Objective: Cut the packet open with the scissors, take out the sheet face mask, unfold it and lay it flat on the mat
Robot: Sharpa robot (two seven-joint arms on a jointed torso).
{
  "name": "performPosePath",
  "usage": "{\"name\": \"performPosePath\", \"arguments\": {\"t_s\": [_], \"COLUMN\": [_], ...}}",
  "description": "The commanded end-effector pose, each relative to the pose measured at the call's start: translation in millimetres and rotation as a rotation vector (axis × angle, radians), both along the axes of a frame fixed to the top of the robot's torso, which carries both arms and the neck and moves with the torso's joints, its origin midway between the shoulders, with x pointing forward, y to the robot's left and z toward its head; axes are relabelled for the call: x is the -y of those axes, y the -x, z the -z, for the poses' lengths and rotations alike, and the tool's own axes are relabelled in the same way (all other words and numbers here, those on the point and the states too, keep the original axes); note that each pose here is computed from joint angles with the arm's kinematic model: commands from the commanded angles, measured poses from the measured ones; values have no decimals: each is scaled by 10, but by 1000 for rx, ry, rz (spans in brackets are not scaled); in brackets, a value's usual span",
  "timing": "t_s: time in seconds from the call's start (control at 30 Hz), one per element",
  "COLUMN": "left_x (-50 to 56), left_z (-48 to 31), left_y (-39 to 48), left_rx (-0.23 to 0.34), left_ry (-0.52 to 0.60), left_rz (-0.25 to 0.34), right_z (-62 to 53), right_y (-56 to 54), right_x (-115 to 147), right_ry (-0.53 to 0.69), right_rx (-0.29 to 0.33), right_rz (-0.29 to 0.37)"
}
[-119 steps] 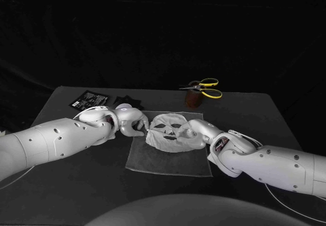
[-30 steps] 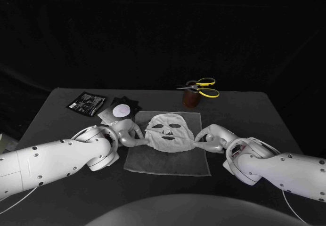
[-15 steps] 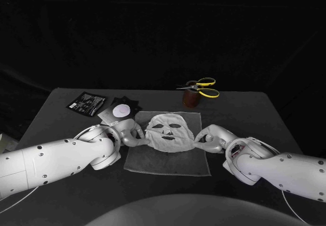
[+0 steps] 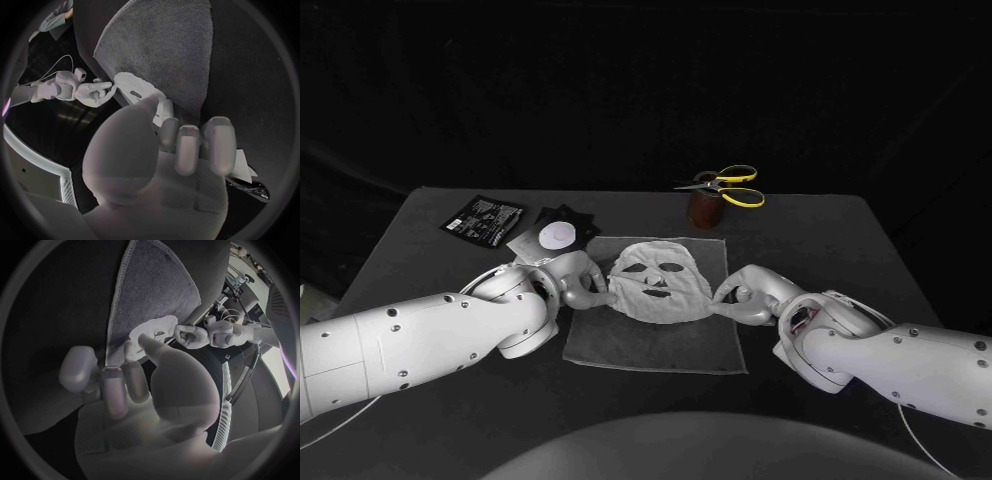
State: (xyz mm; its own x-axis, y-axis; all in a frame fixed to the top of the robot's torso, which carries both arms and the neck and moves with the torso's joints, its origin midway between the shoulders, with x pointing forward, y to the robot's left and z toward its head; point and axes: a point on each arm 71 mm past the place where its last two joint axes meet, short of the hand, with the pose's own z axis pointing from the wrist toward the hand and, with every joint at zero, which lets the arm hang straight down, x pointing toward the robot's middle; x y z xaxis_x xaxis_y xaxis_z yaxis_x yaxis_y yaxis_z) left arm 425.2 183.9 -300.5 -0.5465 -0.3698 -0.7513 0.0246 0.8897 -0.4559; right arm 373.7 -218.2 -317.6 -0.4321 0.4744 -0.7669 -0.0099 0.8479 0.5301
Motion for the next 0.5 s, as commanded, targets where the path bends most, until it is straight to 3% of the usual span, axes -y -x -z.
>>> {"name": "performPosePath", "arguments": {"t_s": [0.03,0.5], "left_x": [50,162], "left_z": [30,59], "left_y": [19,17], "left_rx": [-10,1], "left_ry": [-35,-36], "left_rz": [31,67], "right_z": [1,-10], "right_y": [4,6], "right_x": [-4,5], "right_ry": [15,15], "right_rx": [2,14], "right_rz": [-9,-5]}}
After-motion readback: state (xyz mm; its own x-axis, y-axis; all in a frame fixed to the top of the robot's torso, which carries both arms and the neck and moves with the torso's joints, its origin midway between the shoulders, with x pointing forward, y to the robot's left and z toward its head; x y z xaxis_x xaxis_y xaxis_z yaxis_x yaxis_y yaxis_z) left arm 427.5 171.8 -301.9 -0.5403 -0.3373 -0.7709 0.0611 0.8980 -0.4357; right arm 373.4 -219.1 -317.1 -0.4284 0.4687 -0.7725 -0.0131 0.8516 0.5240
